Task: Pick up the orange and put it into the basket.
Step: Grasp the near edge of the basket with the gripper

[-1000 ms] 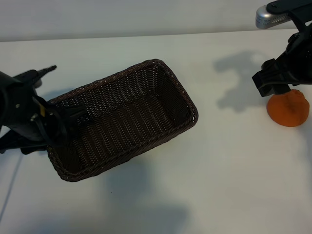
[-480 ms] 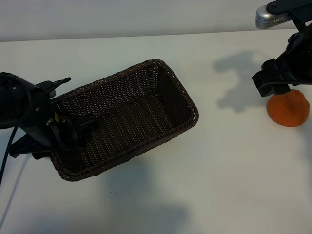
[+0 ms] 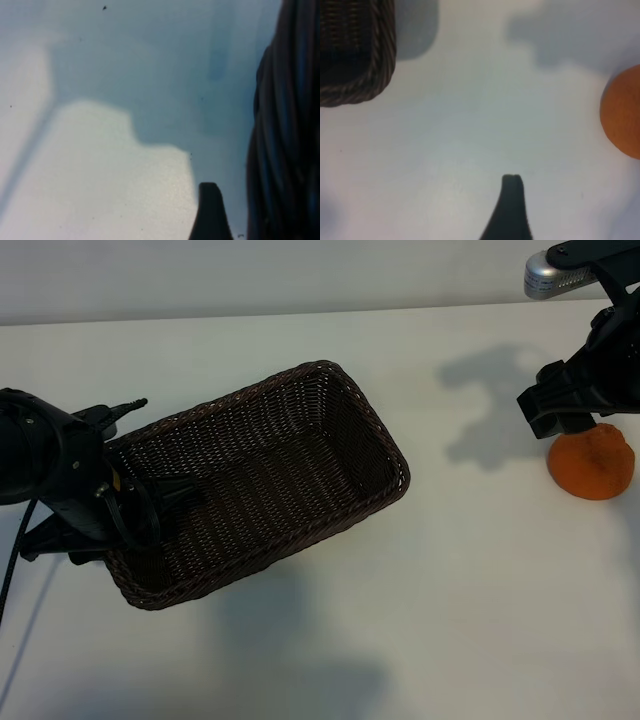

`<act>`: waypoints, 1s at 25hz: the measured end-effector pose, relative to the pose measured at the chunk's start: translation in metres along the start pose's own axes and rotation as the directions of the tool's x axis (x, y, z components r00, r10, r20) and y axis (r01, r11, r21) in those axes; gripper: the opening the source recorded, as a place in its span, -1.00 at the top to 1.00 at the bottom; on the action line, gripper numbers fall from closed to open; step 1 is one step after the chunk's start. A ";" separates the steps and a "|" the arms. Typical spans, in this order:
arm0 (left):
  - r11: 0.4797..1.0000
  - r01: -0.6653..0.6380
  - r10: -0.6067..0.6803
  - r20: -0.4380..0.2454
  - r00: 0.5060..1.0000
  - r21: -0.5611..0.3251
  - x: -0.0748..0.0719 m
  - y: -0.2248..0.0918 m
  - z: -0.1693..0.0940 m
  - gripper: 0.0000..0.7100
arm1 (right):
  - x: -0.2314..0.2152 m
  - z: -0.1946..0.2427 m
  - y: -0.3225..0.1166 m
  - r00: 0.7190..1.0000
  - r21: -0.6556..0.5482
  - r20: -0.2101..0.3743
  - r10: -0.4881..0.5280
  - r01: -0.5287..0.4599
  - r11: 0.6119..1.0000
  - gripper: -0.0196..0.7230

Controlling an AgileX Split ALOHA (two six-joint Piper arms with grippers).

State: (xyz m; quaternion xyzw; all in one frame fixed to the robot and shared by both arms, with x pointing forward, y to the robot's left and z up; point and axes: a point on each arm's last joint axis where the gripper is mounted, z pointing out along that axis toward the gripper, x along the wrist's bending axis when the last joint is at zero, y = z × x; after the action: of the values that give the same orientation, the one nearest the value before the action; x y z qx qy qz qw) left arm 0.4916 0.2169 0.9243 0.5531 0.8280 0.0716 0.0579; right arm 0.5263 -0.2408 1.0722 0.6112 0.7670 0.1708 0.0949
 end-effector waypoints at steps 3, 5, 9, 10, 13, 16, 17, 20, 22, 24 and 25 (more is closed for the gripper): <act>1.000 -0.001 0.001 0.000 1.000 0.000 0.000 0.000 0.000 -0.48 | 0.000 0.000 0.000 1.000 0.003 0.000 0.000 0.000 1.000 -0.66; 1.000 -0.002 0.002 0.000 1.000 0.000 0.000 0.000 0.000 -0.48 | 0.000 0.000 -0.001 1.000 0.009 -0.001 0.000 0.000 1.000 -0.66; 1.000 -0.004 0.004 0.000 1.000 0.000 0.000 0.000 0.000 -0.48 | 0.000 0.000 -0.002 1.000 0.020 -0.002 0.000 0.000 1.000 -0.66; 1.000 -0.003 0.003 0.000 1.000 0.001 0.000 0.000 0.000 -0.48 | 0.000 0.000 -0.002 1.000 0.022 -0.002 0.000 0.000 1.000 -0.66; 1.000 -0.001 0.001 0.001 1.000 0.007 0.000 -0.001 0.002 -0.48 | 0.000 0.000 -0.002 1.000 0.025 -0.002 0.000 0.000 1.000 -0.66; 1.000 0.010 -0.010 0.014 1.000 0.023 0.002 -0.007 0.009 -0.52 | 0.000 0.000 -0.003 1.000 0.030 -0.003 0.000 0.000 1.000 -0.66; 0.999 0.012 -0.012 0.014 1.000 0.030 0.004 -0.010 0.012 -0.56 | 0.000 0.000 -0.003 1.000 0.031 -0.003 0.000 0.000 1.000 -0.66; 1.000 0.014 -0.014 0.027 1.000 0.027 0.006 -0.014 0.015 -0.63 | 0.000 0.000 -0.003 1.000 0.032 -0.003 0.000 0.000 0.999 -0.66; 1.000 0.010 -0.011 0.030 0.999 0.025 0.006 -0.014 0.015 -0.63 | 0.000 0.000 -0.003 1.000 0.034 -0.003 0.000 0.000 0.999 -0.66; 1.000 0.009 -0.009 0.030 0.999 0.024 0.006 -0.014 0.015 -0.58 | 0.000 0.000 -0.003 1.000 0.034 -0.003 0.000 0.000 0.999 -0.66; 1.000 0.009 -0.009 0.032 0.999 0.022 0.006 -0.014 0.015 -0.53 | 0.000 0.000 -0.003 1.000 0.034 -0.003 0.000 0.000 0.999 -0.66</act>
State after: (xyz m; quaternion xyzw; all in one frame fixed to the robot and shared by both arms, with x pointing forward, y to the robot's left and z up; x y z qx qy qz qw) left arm 0.4793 0.2178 0.9066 0.5510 0.8302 0.0533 0.0655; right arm 0.5234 -0.2411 1.0711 0.6125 0.7699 0.1587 0.0833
